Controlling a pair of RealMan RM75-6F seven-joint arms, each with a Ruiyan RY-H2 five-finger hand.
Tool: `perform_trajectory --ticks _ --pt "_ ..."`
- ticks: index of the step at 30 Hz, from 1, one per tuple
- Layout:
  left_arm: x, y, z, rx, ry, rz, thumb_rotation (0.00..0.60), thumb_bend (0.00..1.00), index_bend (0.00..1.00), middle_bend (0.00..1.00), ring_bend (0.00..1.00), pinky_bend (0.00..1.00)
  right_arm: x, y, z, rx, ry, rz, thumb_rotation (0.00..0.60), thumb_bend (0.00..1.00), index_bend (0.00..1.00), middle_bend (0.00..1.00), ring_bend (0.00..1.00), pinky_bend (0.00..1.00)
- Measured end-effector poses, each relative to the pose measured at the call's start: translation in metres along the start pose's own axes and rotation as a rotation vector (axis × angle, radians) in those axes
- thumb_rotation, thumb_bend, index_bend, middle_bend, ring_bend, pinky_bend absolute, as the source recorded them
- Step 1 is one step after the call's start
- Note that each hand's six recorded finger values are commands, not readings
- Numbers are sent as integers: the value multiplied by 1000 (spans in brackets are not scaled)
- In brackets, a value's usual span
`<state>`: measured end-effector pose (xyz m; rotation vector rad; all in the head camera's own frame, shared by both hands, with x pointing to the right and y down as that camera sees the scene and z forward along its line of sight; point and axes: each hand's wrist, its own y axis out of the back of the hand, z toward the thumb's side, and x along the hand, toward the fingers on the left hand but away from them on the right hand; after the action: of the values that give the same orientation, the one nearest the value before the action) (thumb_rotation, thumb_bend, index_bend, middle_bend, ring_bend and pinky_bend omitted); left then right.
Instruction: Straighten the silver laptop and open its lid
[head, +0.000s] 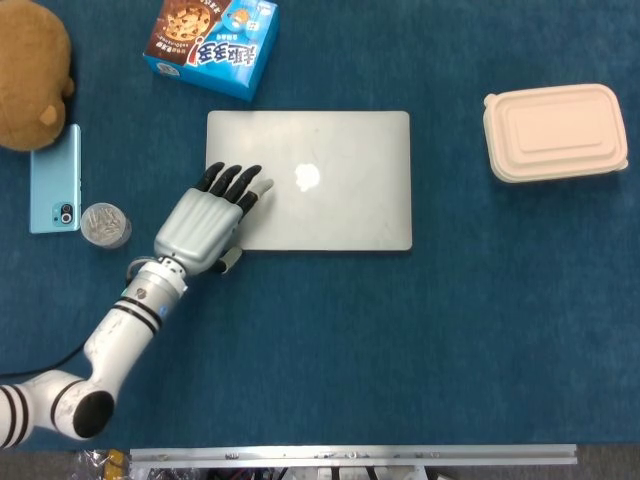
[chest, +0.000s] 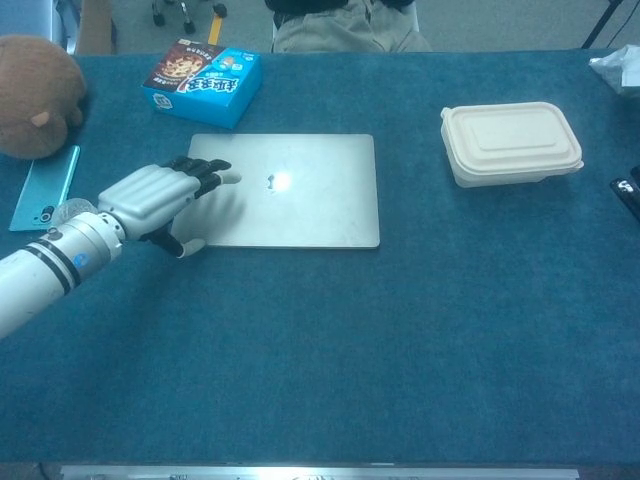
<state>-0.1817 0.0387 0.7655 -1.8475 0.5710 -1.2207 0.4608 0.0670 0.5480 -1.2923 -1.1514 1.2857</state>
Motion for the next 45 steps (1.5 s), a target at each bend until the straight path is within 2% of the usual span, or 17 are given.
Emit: perform_trajectory --ticks 11,21,28,31,36,45 --pt "-36 30 -18 -10 39 84 600 321 0 0 0 0 -4 -8 12 -27 51 21 600 398 0 45 0 98" --pt "-79 68 -64 -78 155 172 600 321 0 0 0 0 -13 -17 30 -43 115 56 600 398 0 45 0 98" --pt "-114 78 -98 -109 255 191 600 321 0 0 0 0 -21 -25 51 -56 184 88 600 397 0 45 0 97" --pt "-130 78 -106 -115 284 197 600 321 0 0 0 0 -26 -30 66 -69 227 115 600 394 0 45 0 98" --pt "-150 78 -112 -111 309 204 600 321 0 0 0 0 -34 -40 99 -93 318 165 600 322 0 45 0 98" --pt "-178 81 -120 -116 338 227 600 321 0 0 0 0 -46 -68 168 -147 461 254 600 317 0 45 0 98"
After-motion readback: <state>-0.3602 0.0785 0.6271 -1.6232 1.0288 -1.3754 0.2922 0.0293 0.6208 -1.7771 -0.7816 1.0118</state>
